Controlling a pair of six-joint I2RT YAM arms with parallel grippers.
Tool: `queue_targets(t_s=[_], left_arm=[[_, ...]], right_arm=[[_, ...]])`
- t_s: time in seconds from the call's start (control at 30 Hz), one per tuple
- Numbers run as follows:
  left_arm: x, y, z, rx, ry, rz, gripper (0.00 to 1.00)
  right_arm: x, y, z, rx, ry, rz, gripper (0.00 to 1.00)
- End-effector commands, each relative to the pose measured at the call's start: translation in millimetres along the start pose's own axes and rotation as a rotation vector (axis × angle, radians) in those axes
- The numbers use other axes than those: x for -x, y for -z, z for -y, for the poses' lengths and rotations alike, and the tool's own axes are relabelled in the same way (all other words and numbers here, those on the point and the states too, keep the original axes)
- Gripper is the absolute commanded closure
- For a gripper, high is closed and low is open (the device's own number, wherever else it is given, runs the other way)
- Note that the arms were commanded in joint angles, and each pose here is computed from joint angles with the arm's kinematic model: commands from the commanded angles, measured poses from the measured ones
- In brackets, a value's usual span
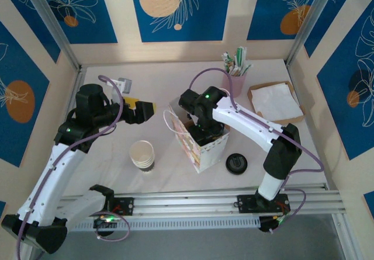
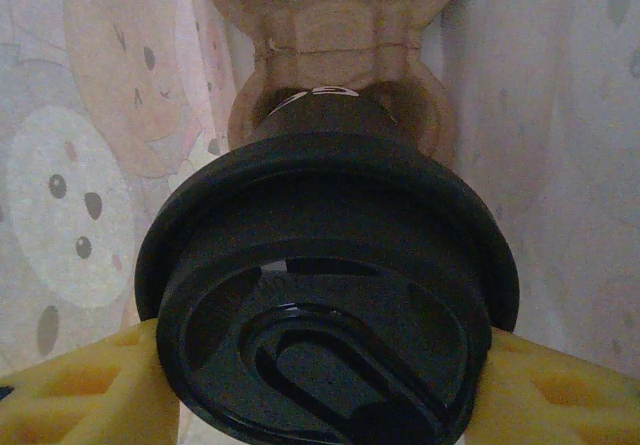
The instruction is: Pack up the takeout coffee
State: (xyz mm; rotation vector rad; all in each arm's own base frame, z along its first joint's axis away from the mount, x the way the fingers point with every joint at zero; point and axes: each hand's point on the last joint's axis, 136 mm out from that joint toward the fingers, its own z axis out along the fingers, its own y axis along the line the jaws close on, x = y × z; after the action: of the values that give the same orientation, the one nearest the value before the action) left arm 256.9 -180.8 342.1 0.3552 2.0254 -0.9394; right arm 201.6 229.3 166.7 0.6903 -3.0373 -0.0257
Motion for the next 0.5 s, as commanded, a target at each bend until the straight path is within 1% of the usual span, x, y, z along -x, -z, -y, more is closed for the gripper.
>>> queue_targets(t_s=[0.0,0.47], left_arm=[[5.3,3.3,7.7,-0.013,-0.041,0.017,0.01],[4.8,3.7,7.1,-0.010,-0.044,0.021,0.01]], right_arm=[[-11.3,-3.4,3.1,-0.012,-0.028,-0.077,0.38],[-12.7,-3.3,4.4,-0.019,-0.033,-0.087,0.38]])
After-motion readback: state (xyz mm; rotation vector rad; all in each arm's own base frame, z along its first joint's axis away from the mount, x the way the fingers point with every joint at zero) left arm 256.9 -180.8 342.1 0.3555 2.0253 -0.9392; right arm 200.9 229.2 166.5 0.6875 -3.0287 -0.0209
